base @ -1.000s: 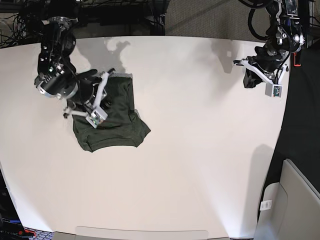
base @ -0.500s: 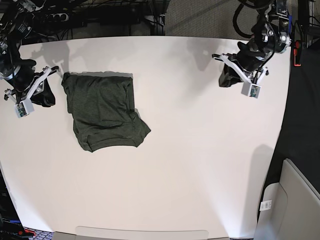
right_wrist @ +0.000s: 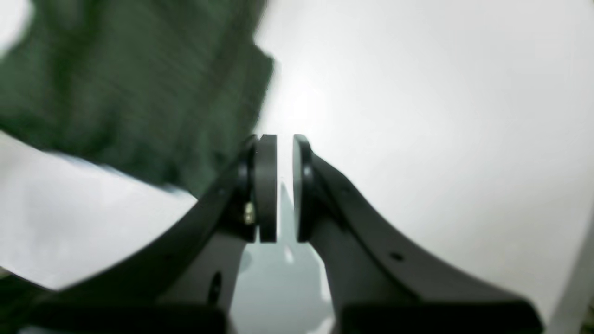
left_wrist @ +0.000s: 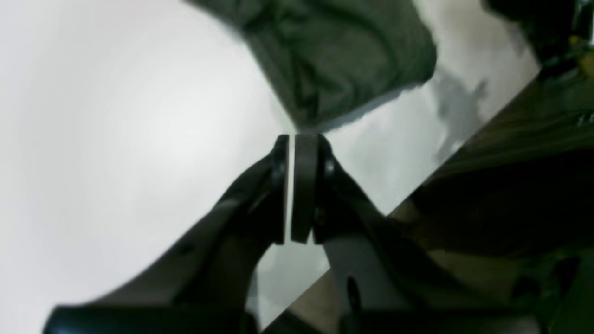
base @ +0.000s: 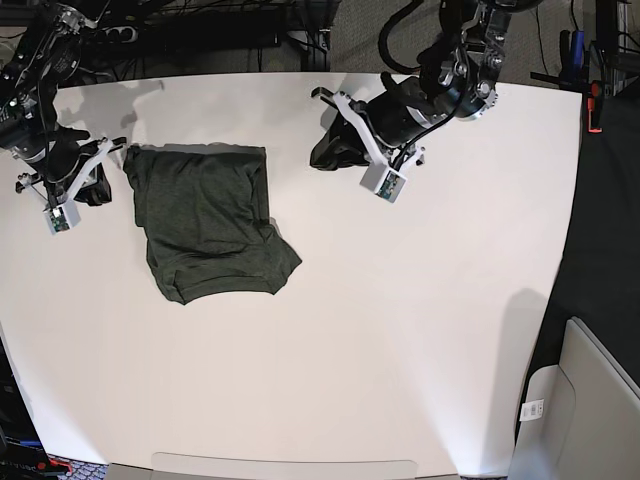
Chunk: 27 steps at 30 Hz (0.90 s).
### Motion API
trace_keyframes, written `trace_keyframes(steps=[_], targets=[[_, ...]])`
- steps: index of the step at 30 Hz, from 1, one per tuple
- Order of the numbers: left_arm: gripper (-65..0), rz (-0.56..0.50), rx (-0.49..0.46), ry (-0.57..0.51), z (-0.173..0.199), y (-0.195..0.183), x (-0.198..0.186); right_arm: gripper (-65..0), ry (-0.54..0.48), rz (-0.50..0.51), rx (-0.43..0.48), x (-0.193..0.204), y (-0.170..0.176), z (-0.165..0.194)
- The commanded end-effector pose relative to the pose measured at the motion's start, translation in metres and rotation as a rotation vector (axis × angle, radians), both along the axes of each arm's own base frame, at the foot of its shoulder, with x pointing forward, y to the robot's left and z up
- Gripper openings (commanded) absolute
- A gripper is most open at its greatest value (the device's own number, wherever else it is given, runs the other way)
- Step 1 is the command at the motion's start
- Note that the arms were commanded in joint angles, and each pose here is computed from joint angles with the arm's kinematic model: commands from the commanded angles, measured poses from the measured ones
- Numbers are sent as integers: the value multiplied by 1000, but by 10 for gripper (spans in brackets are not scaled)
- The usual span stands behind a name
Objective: Fold the T-shirt properly
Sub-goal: 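Move both grippers to the bundle's edge and grasp its two corners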
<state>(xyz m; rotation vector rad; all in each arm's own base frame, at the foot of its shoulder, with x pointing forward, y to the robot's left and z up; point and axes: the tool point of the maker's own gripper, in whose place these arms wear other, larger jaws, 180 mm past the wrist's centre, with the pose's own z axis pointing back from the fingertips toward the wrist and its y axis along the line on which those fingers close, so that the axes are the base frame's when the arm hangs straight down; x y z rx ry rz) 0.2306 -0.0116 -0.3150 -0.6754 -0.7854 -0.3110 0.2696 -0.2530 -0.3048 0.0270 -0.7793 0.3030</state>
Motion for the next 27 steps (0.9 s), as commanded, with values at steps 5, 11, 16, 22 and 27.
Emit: trace_keyframes(steps=[5, 11, 16, 22, 27], targets=[[-530, -19, -44, -36, 13, -15, 5, -598, -65, 3, -29, 14, -7, 21], [-520, -75, -123, -11, 18, -53, -9, -598, 9, 12, -42, -7, -10, 3], [-521, -122, -202, 17, 23, -93, -19, -598, 56, 12, -34, -22, -8, -10], [-521, -143, -252, 16, 22, -124, -7, -598, 44, 6, -11, -20, -1, -11], [-530, -129, -236, -18, 21, -123, 16, -598, 27, -1, -10, -17, -3, -7]])
